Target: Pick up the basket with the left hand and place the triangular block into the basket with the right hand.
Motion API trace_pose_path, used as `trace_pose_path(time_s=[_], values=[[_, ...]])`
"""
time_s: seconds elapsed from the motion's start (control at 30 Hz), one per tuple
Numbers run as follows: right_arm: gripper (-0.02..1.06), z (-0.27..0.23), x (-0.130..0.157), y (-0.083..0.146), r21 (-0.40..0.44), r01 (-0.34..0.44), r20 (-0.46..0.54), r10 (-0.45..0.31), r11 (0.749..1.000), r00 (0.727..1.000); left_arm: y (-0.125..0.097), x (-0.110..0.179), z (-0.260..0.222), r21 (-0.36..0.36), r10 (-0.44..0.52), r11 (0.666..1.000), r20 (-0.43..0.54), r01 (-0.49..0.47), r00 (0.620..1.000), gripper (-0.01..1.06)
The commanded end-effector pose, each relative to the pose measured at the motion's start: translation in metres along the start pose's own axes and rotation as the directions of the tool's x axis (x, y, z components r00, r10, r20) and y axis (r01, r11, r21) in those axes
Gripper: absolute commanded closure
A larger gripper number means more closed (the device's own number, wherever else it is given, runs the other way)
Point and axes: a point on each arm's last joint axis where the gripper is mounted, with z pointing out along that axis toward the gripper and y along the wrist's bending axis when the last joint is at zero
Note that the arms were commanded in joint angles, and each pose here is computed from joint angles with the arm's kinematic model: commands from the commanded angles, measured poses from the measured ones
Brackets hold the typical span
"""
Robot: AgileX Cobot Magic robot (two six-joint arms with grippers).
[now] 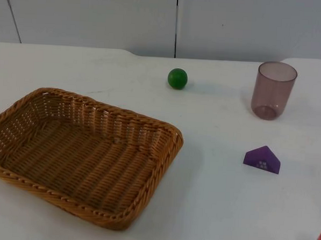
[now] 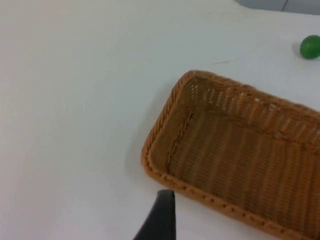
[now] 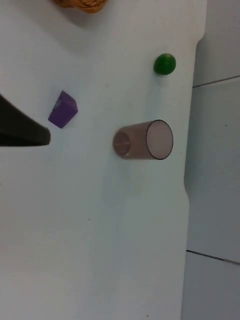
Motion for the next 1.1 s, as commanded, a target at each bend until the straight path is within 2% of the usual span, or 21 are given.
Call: trace_pose_path(time_s=[0.0,0.1,0.17,0.27,0.4,0.63,0.8,0.87,0.93,0.97,1.03,1.07], values=[[-0.01,0.015,-0.013,0.0,0.0,0.001,-0.002,-0.001,1.0,1.0,0.0,-0.015,0.012,0.01,-0.024,1.0,-0.002,0.024,1.0,0.23],[-0.01,0.043,-0.021,0.002,-0.002,0.006,-0.087,-0.006,1.0,0.996,0.001,-0.024,0.031,0.003,-0.039,0.999,-0.062,0.039,0.997,0.23],[-0.01,0.051,-0.022,0.002,-0.002,0.008,-0.109,-0.009,1.0,0.994,0.002,-0.024,0.038,0.001,-0.045,0.999,-0.09,0.045,0.995,0.23],[-0.01,0.074,-0.021,0.003,-0.003,0.014,-0.192,-0.014,1.0,0.981,0.004,-0.024,0.059,0.0,-0.043,0.999,-0.18,0.043,0.983,0.23],[-0.01,0.089,-0.017,0.004,-0.006,0.014,-0.26,-0.015,1.0,0.966,0.007,-0.024,0.075,-0.002,-0.022,1.0,-0.243,0.023,0.97,0.23],[-0.01,0.092,-0.017,0.004,-0.006,0.015,-0.273,-0.016,1.0,0.962,0.011,-0.031,0.109,0.008,0.035,0.999,-0.34,-0.035,0.94,0.23],[-0.01,0.092,-0.017,0.004,-0.006,0.015,-0.273,-0.016,1.0,0.962,0.016,-0.048,0.148,0.032,0.099,0.995,-0.417,-0.094,0.904,0.23],[-0.01,0.092,-0.016,0.004,-0.006,0.015,-0.274,-0.016,1.0,0.962,0.019,-0.063,0.181,0.045,0.119,0.993,-0.468,-0.111,0.875,0.23],[-0.01,0.092,-0.016,0.004,-0.006,0.015,-0.274,-0.016,1.0,0.962,0.023,-0.07,0.211,0.085,0.19,0.982,-0.508,-0.17,0.84,0.23],[-0.01,0.092,-0.016,0.004,-0.006,0.015,-0.274,-0.016,1.0,0.962,0.023,-0.07,0.211,0.085,0.19,0.982,-0.508,-0.17,0.84,0.23],[-0.01,0.092,-0.016,0.004,-0.005,0.017,-0.278,-0.017,1.0,0.961,0.027,-0.078,0.235,0.12,0.27,0.962,-0.54,-0.245,0.797,0.23],[-0.01,0.092,-0.016,0.004,-0.005,0.017,-0.28,-0.017,1.0,0.96,0.031,-0.077,0.248,0.141,0.31,0.949,-0.569,-0.281,0.761,0.23]])
